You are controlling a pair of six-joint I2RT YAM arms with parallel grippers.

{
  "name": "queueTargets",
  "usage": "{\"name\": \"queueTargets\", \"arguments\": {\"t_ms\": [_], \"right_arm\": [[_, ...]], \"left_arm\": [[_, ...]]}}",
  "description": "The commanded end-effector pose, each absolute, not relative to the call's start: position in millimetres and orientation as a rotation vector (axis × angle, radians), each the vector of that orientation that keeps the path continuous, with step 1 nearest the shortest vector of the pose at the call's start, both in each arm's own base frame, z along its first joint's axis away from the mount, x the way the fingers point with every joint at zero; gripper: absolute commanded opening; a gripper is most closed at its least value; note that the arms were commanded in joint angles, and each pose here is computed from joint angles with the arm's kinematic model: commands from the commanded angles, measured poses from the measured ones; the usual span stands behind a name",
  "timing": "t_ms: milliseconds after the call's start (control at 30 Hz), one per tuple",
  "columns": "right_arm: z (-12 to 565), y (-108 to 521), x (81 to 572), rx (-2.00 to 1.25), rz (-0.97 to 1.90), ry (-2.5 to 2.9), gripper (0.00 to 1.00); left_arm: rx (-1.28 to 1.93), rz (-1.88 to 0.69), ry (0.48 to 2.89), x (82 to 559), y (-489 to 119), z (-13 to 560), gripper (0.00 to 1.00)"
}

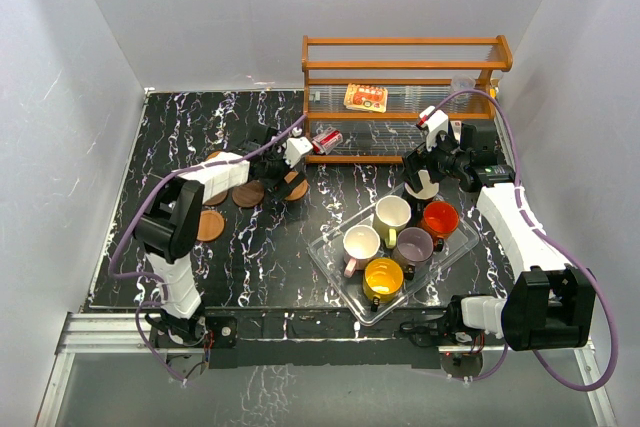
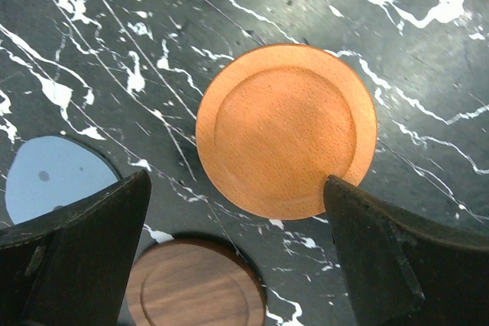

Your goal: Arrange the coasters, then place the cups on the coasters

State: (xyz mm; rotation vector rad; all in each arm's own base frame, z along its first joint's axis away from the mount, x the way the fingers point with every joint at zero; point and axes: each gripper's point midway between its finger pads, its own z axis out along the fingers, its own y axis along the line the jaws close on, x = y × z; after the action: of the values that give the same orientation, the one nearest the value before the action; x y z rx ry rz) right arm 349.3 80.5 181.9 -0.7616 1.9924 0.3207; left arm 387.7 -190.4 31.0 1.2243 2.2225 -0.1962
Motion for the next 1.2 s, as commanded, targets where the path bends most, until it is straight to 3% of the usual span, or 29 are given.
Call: {"name": "queueTargets", "arguments": {"t_ms": [0, 500, 833, 1167], "right_arm": [[197, 81, 351, -0.759, 0.314, 1.939, 0.98], [197, 81, 351, -0.76, 0.314, 1.938, 0.98], [195, 80, 351, -0.761, 0.312, 1.942, 0.98], [196, 81, 351, -0.763, 0.313, 1.939, 0.98]], "left_arm": [[1.336, -0.204, 2.347, 334, -173, 11, 0.95], [1.37, -0.117, 2.318, 275, -137, 15, 0.95], [1.319, 0.114, 2.326, 272, -100, 16, 0.96], [1.259, 0.148, 2.336, 266, -75, 25, 0.98]]}}
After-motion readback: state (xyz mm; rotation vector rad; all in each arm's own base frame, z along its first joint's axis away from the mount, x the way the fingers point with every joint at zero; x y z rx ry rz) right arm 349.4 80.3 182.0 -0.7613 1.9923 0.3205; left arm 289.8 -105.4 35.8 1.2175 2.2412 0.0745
